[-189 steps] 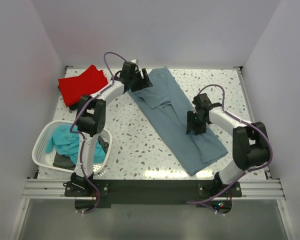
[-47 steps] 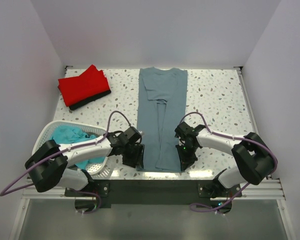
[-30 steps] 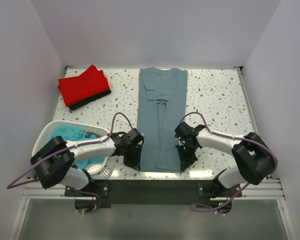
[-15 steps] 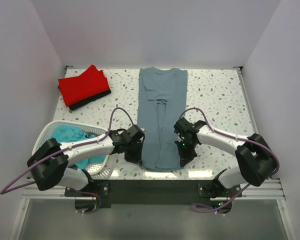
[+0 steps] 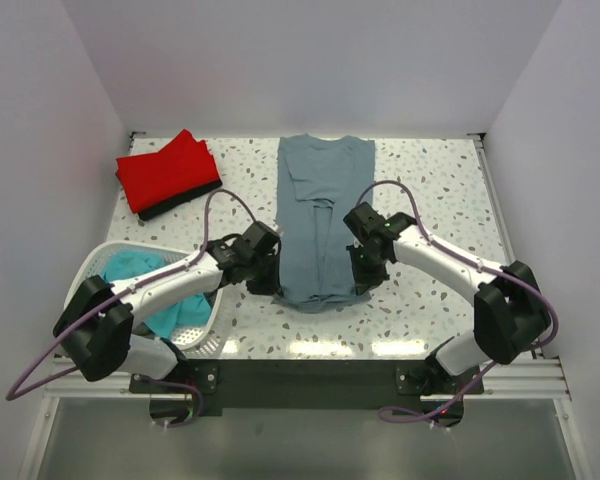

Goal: Fold and stack the t-shirts
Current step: Fold the tshirt

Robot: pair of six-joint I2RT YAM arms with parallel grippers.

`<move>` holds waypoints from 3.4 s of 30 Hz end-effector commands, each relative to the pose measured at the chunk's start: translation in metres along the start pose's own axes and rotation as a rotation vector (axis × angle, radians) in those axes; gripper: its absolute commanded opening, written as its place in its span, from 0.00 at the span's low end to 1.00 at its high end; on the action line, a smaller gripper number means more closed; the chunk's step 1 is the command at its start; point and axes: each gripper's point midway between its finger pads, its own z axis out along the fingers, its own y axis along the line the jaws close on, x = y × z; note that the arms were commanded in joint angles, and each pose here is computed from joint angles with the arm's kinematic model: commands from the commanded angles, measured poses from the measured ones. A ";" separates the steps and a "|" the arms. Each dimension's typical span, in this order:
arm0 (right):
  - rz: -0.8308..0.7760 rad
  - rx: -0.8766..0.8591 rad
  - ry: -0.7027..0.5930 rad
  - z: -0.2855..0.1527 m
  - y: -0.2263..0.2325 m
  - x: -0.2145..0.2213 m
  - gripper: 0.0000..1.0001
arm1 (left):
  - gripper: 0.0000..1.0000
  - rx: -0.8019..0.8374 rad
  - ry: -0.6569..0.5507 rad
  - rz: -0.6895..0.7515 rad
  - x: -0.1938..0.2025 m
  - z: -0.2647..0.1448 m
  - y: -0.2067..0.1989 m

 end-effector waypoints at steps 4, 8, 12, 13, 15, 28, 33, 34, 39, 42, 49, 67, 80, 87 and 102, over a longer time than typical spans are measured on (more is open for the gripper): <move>0.038 0.038 -0.134 -0.003 0.000 -0.061 0.00 | 0.00 0.028 -0.134 0.009 -0.055 -0.002 -0.008; 0.063 0.060 -0.181 -0.004 -0.008 -0.088 0.00 | 0.00 0.014 -0.170 0.005 -0.074 0.003 -0.007; 0.093 0.070 -0.210 0.000 -0.016 -0.110 0.00 | 0.00 -0.020 -0.212 0.001 -0.094 0.007 -0.006; 0.094 0.069 -0.224 -0.001 -0.015 -0.117 0.00 | 0.00 -0.041 -0.235 -0.005 -0.100 0.008 -0.003; 0.098 0.074 -0.238 -0.001 -0.020 -0.127 0.00 | 0.00 -0.057 -0.261 -0.016 -0.111 0.010 -0.001; 0.112 0.104 -0.287 0.001 -0.034 -0.185 0.00 | 0.00 -0.088 -0.354 -0.033 -0.176 0.020 0.013; 0.114 0.108 -0.277 0.007 -0.037 -0.200 0.00 | 0.00 -0.076 -0.348 -0.049 -0.192 0.028 0.022; 0.116 0.111 -0.283 0.005 -0.038 -0.204 0.00 | 0.00 -0.073 -0.344 -0.048 -0.195 0.031 0.022; 0.118 0.125 -0.288 0.004 -0.042 -0.214 0.00 | 0.00 -0.043 -0.331 -0.038 -0.210 0.043 0.022; 0.126 0.130 -0.285 0.005 -0.045 -0.216 0.00 | 0.00 -0.048 -0.327 -0.040 -0.215 0.047 0.025; 0.130 0.141 -0.273 0.010 -0.049 -0.220 0.00 | 0.00 -0.068 -0.330 -0.061 -0.223 0.051 0.034; 0.114 0.082 -0.365 -0.039 -0.041 -0.225 0.58 | 0.73 -0.094 -0.414 -0.070 -0.223 0.018 0.043; 0.147 0.014 -0.288 -0.017 -0.046 -0.147 0.55 | 0.73 -0.019 -0.377 -0.123 -0.172 0.014 0.046; 0.160 0.022 -0.241 -0.001 -0.054 -0.115 0.48 | 0.73 0.009 -0.332 -0.148 -0.142 0.023 0.047; 0.172 0.007 -0.196 0.033 -0.054 -0.106 0.46 | 0.72 -0.017 -0.254 -0.146 -0.113 0.044 0.049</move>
